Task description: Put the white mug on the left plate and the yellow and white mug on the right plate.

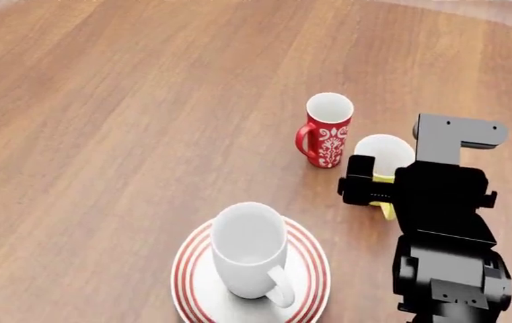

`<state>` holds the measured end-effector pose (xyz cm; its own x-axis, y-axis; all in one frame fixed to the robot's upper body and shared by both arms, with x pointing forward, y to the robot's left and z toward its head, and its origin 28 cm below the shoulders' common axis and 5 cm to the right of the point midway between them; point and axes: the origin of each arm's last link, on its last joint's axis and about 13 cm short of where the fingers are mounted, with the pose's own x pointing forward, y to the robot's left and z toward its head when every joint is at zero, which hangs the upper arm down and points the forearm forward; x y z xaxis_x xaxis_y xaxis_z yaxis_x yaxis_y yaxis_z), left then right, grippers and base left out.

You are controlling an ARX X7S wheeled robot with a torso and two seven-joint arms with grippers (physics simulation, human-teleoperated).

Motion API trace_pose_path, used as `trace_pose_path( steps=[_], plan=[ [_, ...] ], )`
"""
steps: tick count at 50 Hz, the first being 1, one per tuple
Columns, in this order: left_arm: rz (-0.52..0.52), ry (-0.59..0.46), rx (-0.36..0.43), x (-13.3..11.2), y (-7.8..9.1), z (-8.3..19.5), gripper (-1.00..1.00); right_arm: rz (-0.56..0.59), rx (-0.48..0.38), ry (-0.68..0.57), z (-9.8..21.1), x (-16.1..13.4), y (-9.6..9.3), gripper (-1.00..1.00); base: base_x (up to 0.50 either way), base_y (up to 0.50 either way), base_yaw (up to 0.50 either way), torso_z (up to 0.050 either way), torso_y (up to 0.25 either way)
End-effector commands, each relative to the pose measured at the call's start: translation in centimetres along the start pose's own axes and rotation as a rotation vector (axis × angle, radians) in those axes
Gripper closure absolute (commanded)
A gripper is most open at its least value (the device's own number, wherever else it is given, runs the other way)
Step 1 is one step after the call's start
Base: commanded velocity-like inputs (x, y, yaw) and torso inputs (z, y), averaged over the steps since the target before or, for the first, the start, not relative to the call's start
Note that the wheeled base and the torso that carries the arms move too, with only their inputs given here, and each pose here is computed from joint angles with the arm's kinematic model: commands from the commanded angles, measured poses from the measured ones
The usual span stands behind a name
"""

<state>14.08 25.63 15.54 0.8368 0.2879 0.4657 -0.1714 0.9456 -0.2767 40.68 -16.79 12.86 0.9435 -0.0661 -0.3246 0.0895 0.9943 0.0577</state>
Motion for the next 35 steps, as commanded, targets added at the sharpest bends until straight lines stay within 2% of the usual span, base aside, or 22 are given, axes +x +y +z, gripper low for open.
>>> trace_pose_path(
  steps=[1,5,11,26,31,35],
  plan=[
    [0.01,-0.001,-0.009,0.1,0.0,0.0,-1.0,0.006,-0.003,-0.01,0.1,0.0,0.0,-1.0,0.0,0.0,0.0,0.0,0.0],
    [0.004,-0.012,0.006,0.0,0.0,0.1,-1.0,0.002,-0.004,-0.015,0.2,0.0,0.0,-1.0,0.0,0.0,0.0,0.0,0.0],
    [-0.001,-0.008,-0.006,0.1,0.0,0.0,-1.0,-0.002,0.001,-0.039,0.6,0.1,0.0,-1.0,0.0,0.0,0.0,0.004,-0.207],
    [0.02,-0.015,-0.003,0.1,0.1,0.1,-1.0,-0.001,0.001,-0.096,1.3,0.2,0.0,-1.0,0.0,0.0,0.0,0.0,0.0],
    [0.014,-0.006,-0.024,0.1,0.1,0.0,-1.0,-0.002,-0.002,-0.09,1.2,0.1,-0.1,-1.0,0.0,0.0,0.0,0.0,-0.239],
    [0.019,-0.001,-0.027,0.1,0.1,-0.1,-1.0,-0.005,0.003,-0.085,1.0,0.1,-0.2,-1.0,0.0,0.0,0.0,0.0,0.0]
  ],
)
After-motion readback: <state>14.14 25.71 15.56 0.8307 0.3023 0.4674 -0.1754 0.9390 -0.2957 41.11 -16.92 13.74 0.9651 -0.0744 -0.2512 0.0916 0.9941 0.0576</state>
